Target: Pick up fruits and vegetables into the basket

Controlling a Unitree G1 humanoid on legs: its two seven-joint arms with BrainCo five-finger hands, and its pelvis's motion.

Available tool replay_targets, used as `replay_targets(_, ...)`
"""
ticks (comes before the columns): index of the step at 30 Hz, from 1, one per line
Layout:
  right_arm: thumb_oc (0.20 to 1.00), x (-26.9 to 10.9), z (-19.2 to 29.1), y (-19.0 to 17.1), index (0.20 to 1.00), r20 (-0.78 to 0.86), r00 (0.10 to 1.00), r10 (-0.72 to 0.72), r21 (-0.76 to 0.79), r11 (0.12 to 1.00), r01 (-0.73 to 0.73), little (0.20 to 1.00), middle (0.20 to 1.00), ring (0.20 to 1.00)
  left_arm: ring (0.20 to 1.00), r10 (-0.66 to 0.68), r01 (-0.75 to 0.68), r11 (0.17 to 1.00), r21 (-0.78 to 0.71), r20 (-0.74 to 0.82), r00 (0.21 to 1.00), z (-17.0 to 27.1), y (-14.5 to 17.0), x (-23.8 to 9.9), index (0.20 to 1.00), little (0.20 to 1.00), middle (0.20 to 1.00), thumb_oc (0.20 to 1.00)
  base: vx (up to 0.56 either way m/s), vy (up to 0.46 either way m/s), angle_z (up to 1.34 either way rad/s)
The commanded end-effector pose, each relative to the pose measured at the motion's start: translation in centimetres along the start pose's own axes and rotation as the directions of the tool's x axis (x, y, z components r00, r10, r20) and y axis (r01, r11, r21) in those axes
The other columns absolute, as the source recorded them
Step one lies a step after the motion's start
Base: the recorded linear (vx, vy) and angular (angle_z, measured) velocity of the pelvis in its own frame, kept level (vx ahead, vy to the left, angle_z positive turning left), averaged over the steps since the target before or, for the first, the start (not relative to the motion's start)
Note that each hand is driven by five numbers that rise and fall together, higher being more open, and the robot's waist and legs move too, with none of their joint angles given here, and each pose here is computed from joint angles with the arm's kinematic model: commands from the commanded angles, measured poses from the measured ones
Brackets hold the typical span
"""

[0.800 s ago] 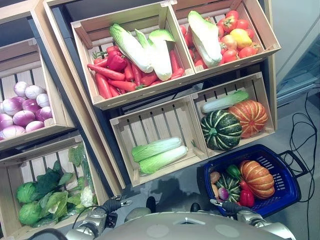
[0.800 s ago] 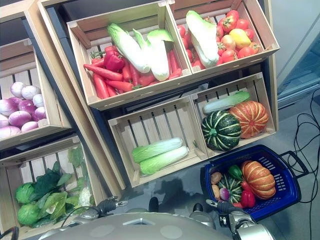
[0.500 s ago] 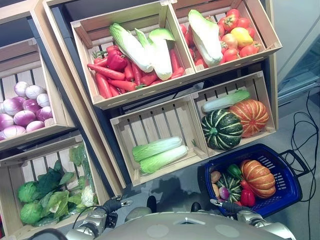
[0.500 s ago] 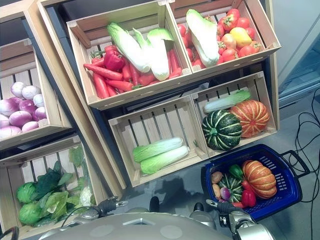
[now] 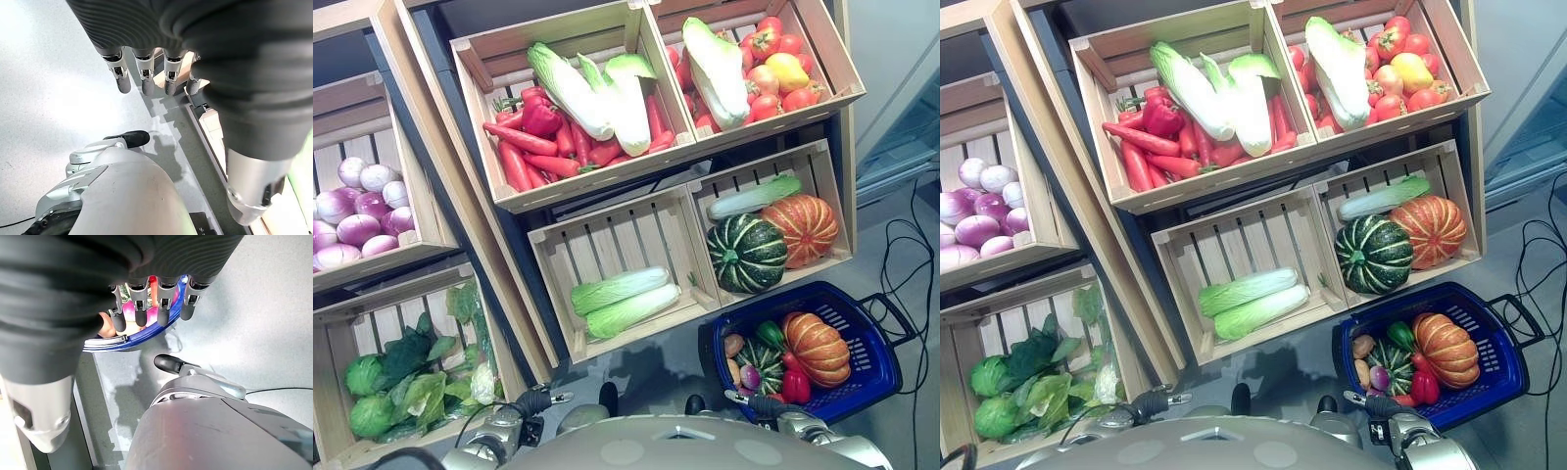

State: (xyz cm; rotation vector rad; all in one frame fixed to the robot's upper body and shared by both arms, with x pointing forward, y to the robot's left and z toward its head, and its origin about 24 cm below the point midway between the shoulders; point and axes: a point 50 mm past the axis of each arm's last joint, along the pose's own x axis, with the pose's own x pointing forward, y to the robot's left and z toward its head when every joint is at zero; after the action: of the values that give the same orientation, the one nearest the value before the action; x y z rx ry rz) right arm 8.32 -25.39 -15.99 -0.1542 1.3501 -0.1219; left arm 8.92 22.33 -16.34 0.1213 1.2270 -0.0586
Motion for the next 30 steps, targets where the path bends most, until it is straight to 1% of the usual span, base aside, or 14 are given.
replay_targets(1, 1.000, 0.1, 1.7, 0.9, 1.000, 0.022, 1.000, 0.010, -0.030, 1.000, -0.009, 1.000, 1.000, 1.000, 1.000, 0.017, -0.018, 0.999, 0.026, 0.020, 1.000, 1.9, 0.4, 0.3, 1.000, 1.000, 1.000, 1.000, 0.00, 0.000, 0.00)
replay_targets(21, 1.000, 0.1, 1.4, 0.4, 1.000, 0.012, 1.000, 0.001, -0.033, 0.999, -0.001, 1.000, 1.000, 1.000, 1.000, 0.014, -0.014, 1.000, -0.002, 0.008, 1.000, 1.2, 0.3, 0.2, 1.000, 1.000, 1.000, 1.000, 0.01, 0.001, 0.00)
replay_targets(25, 1.000, 0.0, 3.2, -0.1, 1.000, 0.057, 0.998, -0.014, -0.010, 1.000, 0.014, 1.000, 1.000, 1.000, 1.000, 0.021, -0.019, 0.999, -0.038, 0.055, 0.998, 2.8, 0.5, 0.3, 1.000, 1.000, 1.000, 1.000, -0.12, 0.024, -0.11)
replay_targets(27, 1.000, -0.1, 4.6, -0.3, 1.000, 0.097, 0.995, -0.028, -0.001, 1.000, 0.029, 1.000, 1.000, 1.000, 1.000, 0.030, -0.022, 0.997, -0.069, 0.106, 0.994, 4.2, 0.7, 0.4, 1.000, 1.000, 1.000, 1.000, -0.17, 0.013, 0.00)
replay_targets(30, 1.000, -0.2, 5.5, -0.4, 1.000, 0.123, 0.991, -0.044, 0.011, 0.999, 0.043, 1.000, 1.000, 1.000, 1.000, 0.038, -0.024, 0.995, -0.099, 0.145, 0.989, 5.1, 0.8, 0.4, 1.000, 1.000, 1.000, 1.000, -0.08, 0.004, 0.03)
